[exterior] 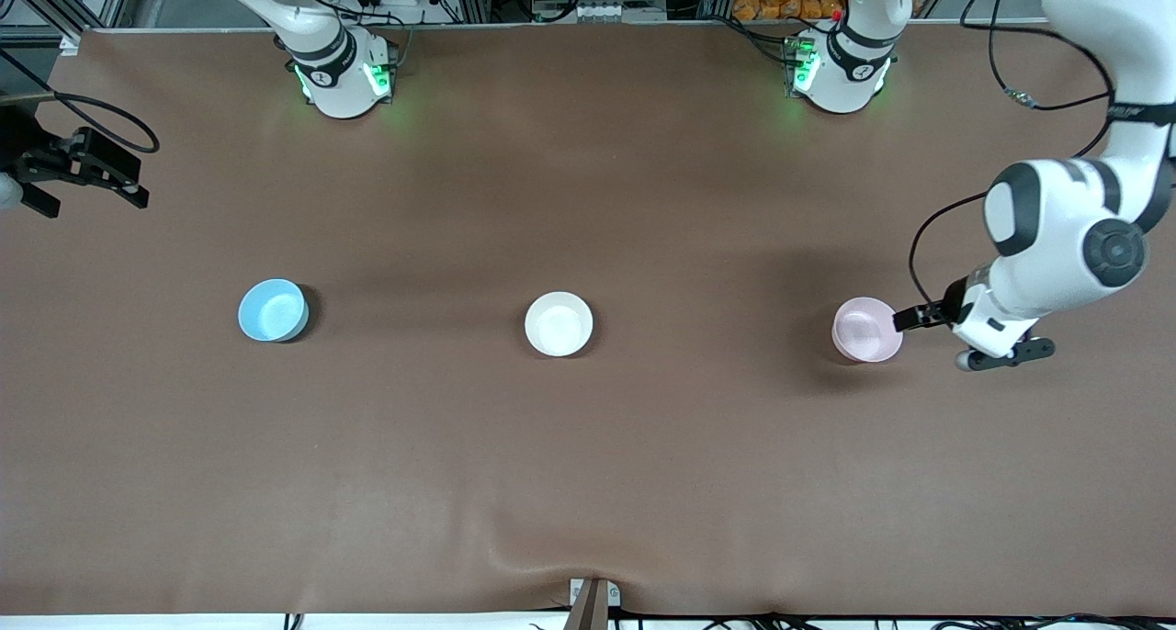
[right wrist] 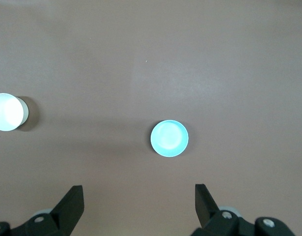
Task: Stack pink and blue bowls on white bowl
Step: 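Reach the left gripper down to the pink bowl rim, then close the left gripper on the pink bowl rim and lift it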
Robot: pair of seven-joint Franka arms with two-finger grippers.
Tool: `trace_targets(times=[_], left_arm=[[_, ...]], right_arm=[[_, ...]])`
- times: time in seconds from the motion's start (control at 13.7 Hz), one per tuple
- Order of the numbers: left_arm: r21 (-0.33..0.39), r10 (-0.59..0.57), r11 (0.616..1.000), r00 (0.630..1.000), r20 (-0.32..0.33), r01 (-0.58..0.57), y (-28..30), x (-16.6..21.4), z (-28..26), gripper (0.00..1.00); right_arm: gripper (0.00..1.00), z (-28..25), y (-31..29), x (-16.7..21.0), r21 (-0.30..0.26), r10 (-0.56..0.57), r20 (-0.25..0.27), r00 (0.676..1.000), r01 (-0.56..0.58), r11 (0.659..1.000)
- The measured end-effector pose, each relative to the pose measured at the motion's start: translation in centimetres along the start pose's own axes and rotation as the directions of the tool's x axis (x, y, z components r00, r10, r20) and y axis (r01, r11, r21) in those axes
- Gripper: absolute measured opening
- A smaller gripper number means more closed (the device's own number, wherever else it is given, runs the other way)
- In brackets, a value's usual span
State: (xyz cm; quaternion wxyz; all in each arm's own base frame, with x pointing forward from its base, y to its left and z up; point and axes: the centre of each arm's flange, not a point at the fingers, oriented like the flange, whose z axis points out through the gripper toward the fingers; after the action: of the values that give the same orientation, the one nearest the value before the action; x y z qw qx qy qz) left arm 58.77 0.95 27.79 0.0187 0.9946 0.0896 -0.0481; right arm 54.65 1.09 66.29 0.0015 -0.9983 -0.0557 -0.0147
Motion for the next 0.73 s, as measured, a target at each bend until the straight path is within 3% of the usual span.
trace_targets(times=[0.44, 0.73], left_arm=[[-0.006, 0.009, 1.0, 0.999, 0.041, -0.009, -1.9, 0.4, 4.5, 0.99], [-0.007, 0.008, 1.0, 0.998, 0.055, -0.008, -1.9, 0.4, 5.8, 0.83]], right_arm=[[1.0, 0.0, 0.0, 0.0, 0.0, 0.001, -0.001, 1.0, -0.001, 1.0], [1.0, 0.0, 0.0, 0.0, 0.0, 0.001, -0.001, 1.0, -0.001, 1.0]])
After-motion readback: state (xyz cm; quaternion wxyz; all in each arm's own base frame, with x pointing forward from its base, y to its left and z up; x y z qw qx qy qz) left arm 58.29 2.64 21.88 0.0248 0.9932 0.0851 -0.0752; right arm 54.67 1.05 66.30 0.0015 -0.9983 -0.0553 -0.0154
